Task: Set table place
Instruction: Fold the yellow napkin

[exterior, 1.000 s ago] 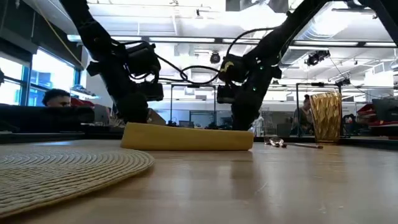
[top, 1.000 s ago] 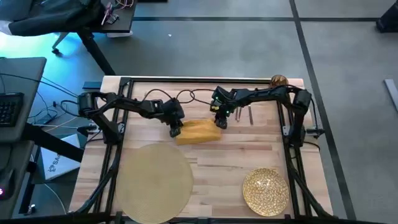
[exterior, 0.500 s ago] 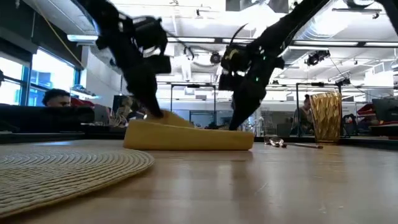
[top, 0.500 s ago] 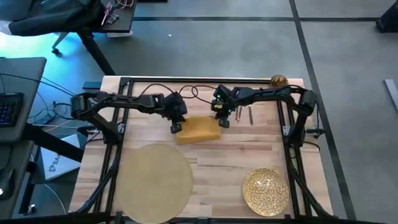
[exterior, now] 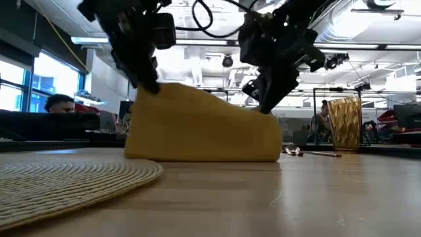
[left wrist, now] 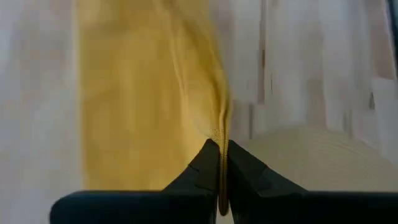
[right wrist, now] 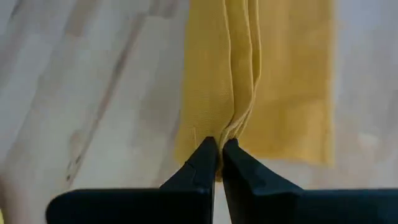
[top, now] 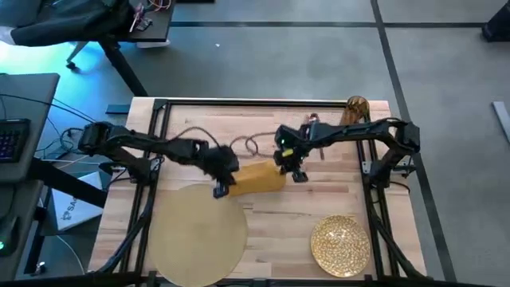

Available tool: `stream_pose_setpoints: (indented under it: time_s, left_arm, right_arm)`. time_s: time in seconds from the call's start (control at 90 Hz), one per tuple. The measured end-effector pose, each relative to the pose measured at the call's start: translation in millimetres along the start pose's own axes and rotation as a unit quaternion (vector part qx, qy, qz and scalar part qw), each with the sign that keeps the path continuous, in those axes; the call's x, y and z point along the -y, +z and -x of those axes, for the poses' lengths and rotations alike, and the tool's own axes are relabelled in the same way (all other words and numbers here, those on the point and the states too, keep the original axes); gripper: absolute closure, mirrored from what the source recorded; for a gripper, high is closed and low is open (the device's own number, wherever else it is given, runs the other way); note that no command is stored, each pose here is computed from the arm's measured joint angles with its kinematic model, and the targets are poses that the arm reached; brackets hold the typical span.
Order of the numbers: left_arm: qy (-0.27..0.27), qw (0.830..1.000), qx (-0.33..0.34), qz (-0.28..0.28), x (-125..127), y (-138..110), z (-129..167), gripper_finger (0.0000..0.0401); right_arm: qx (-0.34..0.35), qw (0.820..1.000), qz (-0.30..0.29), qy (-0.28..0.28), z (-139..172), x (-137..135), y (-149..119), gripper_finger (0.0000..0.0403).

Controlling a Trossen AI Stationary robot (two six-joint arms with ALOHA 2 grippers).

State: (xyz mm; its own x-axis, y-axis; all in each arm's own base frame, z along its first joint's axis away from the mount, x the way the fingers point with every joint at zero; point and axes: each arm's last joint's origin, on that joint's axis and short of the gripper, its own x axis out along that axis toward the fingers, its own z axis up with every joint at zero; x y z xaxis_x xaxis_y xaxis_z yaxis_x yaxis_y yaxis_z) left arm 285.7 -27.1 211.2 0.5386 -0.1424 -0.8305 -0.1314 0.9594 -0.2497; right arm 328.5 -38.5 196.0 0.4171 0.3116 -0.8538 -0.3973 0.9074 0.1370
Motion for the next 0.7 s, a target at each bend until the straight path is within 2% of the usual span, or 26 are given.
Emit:
stream_pose_setpoints:
  time_s: [0.144, 0.289, 0.367, 0.489, 0.7]
  left_arm:
    - [0.029, 0.999, -0.011, 0.029, 20.4, -10.2, -13.2, 0.0401]
    - [0.093, 0.994, -0.011, 0.05, 26.4, -18.6, -20.8, 0.0401]
    - [0.139, 0.988, -0.007, 0.06, 23.7, -21.4, -23.2, 0.0401]
    - [0.205, 0.976, 0.01, 0.071, 14.8, -20.9, -27.0, 0.0401]
    - [0.243, 0.966, -0.005, 0.086, -6.8, -24.6, -42.4, 0.0401]
  right_arm:
    - [0.016, 1.0, 0.015, -0.019, -5.7, -10.9, 11.2, 0.0403]
    - [-0.003, 0.995, -0.038, -0.092, -6.3, -9.3, 11.9, 0.0403]
    - [-0.013, 0.988, -0.073, -0.132, -4.5, -3.5, 9.3, 0.0403]
    - [-0.018, 0.98, -0.106, -0.165, -1.2, 5.5, 5.4, 0.0403]
    - [-0.034, 0.976, -0.13, -0.173, -11.8, 18.4, -1.7, 0.0403]
